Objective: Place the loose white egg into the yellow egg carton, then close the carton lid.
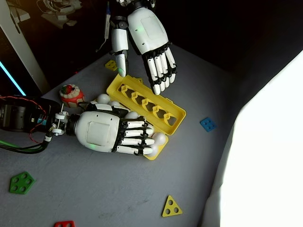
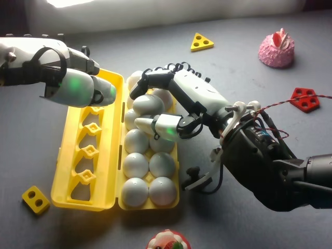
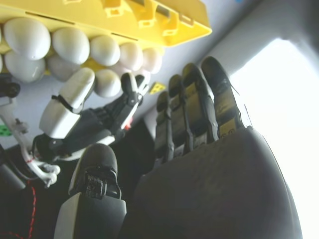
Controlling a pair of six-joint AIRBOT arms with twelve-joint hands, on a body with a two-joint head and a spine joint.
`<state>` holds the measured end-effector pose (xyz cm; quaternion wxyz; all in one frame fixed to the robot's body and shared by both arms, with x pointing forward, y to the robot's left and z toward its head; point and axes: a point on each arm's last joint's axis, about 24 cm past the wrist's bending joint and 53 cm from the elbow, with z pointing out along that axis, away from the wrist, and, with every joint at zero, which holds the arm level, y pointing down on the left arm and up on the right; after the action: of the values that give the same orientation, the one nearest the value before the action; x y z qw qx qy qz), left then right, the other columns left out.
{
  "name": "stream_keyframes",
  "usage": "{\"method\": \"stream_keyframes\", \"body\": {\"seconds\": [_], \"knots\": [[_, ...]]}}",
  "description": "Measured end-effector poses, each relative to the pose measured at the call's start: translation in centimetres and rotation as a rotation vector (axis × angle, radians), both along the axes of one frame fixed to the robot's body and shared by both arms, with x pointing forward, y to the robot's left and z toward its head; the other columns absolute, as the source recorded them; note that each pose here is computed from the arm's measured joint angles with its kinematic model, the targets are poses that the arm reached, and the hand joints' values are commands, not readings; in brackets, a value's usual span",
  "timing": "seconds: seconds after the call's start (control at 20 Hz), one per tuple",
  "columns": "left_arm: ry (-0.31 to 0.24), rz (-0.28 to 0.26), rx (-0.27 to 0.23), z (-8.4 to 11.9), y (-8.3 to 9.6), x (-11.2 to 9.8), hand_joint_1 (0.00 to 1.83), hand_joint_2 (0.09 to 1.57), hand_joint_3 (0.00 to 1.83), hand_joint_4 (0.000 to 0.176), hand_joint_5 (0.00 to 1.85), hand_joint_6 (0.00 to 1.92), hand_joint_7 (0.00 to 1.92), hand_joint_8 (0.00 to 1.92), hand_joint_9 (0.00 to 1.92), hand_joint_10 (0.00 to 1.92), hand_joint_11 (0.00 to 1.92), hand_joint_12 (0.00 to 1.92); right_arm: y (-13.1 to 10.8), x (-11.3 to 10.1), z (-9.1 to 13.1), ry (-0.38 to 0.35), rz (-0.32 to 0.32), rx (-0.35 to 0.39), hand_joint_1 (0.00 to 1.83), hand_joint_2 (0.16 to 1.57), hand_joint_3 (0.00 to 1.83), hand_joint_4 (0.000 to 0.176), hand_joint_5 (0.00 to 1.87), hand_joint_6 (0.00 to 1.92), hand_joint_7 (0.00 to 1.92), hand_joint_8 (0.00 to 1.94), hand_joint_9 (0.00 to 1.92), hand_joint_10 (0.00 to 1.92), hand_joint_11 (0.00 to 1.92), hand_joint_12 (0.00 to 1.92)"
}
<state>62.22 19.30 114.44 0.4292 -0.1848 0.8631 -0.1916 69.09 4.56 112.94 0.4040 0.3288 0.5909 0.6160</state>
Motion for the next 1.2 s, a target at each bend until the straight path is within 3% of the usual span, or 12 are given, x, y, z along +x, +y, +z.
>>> {"method": "stream_keyframes", "body": {"seconds": [0.3,0.6,0.7,0.75,0.85,0.9,0.95,1.0,1.05,1.1,1.2], "knots": [[0.003,0.001,-0.001,-0.04,0.01,-0.03,0.05,1.33,0.00,0.025,0.22,0.00,0.27,0.00,0.26,0.00,0.00,0.51,0.02,0.11,-0.02,-0.002,-0.003,-0.001,1.14,1.15,0.00,0.000,0.91,1.10,0.53,0.00,0.26,0.00,0.00,0.27],[0.003,0.002,-0.001,-0.06,0.03,-0.03,0.00,1.33,0.00,0.029,0.22,0.00,0.28,0.00,0.26,0.00,0.00,0.49,-0.10,0.31,-0.07,-0.003,-0.008,-0.001,1.14,1.15,0.00,0.000,0.90,1.12,0.53,0.00,0.27,0.01,0.00,0.28],[0.003,0.002,-0.002,-0.05,0.02,-0.03,0.07,1.32,0.00,0.023,0.26,0.01,0.30,0.00,0.29,0.01,0.00,0.59,-0.10,0.31,-0.07,-0.003,-0.008,-0.001,1.14,1.15,0.00,0.000,0.90,1.11,0.53,0.00,0.27,0.01,0.00,0.31],[0.003,0.002,-0.001,-0.05,0.02,-0.03,0.09,1.32,0.00,0.015,0.27,0.01,0.30,0.00,0.28,0.00,0.00,0.58,-0.10,0.31,-0.07,-0.003,-0.008,-0.001,1.13,1.16,0.00,0.000,0.88,1.14,0.49,0.00,0.24,0.00,0.00,0.34],[0.003,0.002,-0.001,-0.05,0.02,-0.03,0.09,1.32,0.00,0.014,0.27,0.01,0.30,0.00,0.28,0.00,0.00,0.58,-0.11,0.32,-0.07,-0.003,-0.008,-0.001,1.13,1.16,0.00,0.000,0.88,1.14,0.49,0.00,0.24,0.00,0.00,0.35],[0.003,0.002,-0.001,-0.06,0.03,-0.04,0.00,1.33,0.00,0.038,0.18,0.00,0.27,0.00,0.28,0.00,0.00,0.54,-0.11,0.31,-0.09,-0.003,-0.008,-0.001,1.06,1.18,0.00,0.000,0.83,1.22,0.43,0.01,0.24,0.00,0.00,0.32],[0.003,0.002,-0.001,-0.06,0.03,-0.04,0.00,1.33,0.00,0.039,0.18,0.00,0.26,0.00,0.28,0.00,0.00,0.53,-0.14,0.36,-0.09,-0.004,-0.009,-0.001,1.06,1.18,0.00,0.000,0.83,1.22,0.43,0.00,0.24,0.00,0.00,0.32],[0.003,0.002,-0.002,-0.06,0.02,-0.04,0.03,1.33,0.00,0.029,0.20,0.01,0.27,0.00,0.28,0.00,0.00,0.55,-0.21,0.43,-0.09,-0.004,-0.011,-0.001,0.95,1.05,0.00,0.000,0.52,0.70,0.39,0.00,0.24,0.01,0.00,0.38],[0.003,0.002,-0.002,-0.06,0.02,-0.04,0.03,1.33,0.00,0.029,0.20,0.01,0.27,0.00,0.28,0.00,0.00,0.55,-0.19,0.45,-0.10,-0.004,-0.011,0.000,0.95,1.05,0.00,0.000,0.52,0.70,0.39,0.00,0.24,0.01,0.00,0.38],[0.003,0.002,-0.001,-0.06,0.03,-0.04,0.08,1.33,0.00,0.030,0.20,0.00,0.26,0.00,0.27,0.00,0.00,0.54,-0.24,0.53,-0.10,-0.004,-0.013,0.002,0.84,0.97,0.00,0.000,0.31,0.34,0.32,0.00,0.23,0.01,0.00,0.44],[0.004,0.002,-0.002,-0.06,0.02,-0.04,0.09,1.33,0.00,0.030,0.20,0.00,0.24,0.00,0.27,0.00,0.00,0.63,-0.35,0.62,-0.03,-0.008,-0.018,0.003,0.76,0.91,0.00,0.000,0.14,0.02,0.20,0.00,0.20,0.00,0.00,0.42]]}}
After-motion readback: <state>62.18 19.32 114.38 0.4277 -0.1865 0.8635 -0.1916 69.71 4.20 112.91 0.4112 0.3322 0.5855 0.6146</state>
